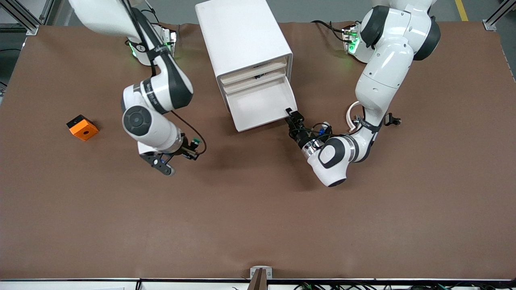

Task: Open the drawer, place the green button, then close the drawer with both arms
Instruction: 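Carry the button over the open drawer with the right gripper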

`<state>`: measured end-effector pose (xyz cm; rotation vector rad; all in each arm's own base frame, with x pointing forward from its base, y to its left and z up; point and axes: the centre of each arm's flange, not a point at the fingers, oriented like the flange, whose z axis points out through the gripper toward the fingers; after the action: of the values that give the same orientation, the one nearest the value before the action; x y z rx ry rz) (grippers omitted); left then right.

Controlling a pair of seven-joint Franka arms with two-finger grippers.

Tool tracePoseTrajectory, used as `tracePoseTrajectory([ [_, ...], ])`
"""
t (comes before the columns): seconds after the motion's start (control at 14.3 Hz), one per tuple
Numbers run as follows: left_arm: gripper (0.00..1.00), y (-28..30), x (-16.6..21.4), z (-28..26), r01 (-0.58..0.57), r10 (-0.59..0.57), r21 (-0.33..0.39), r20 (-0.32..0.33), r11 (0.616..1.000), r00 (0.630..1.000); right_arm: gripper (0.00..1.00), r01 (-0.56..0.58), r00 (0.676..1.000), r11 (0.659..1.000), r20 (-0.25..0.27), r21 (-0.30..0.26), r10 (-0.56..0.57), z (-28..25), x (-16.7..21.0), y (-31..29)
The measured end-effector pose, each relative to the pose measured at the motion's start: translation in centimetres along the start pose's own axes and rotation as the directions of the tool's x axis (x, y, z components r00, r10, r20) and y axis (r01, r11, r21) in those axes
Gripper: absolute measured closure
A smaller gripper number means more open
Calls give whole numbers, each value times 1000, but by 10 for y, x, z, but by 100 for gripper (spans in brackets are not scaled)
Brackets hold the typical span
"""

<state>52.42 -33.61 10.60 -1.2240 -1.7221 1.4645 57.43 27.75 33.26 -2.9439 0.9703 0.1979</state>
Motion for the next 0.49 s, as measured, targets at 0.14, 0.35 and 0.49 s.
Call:
tracePoseTrajectory([
  [0.14, 13, -9, -2, -17, -76, 76, -25, 18, 997, 997, 59, -55, 998, 998, 10, -18, 55, -10, -26, -7],
  [0.35, 0, -35, -8, -41, -259, 262, -72, 25, 963, 965, 59, -149, 989, 988, 8, -35, 150, -17, -80, -24],
  [0.49, 0, -47, -11, -54, -392, 395, -102, 16, 914, 918, 59, -205, 979, 978, -1, -42, 205, -13, -123, -39],
])
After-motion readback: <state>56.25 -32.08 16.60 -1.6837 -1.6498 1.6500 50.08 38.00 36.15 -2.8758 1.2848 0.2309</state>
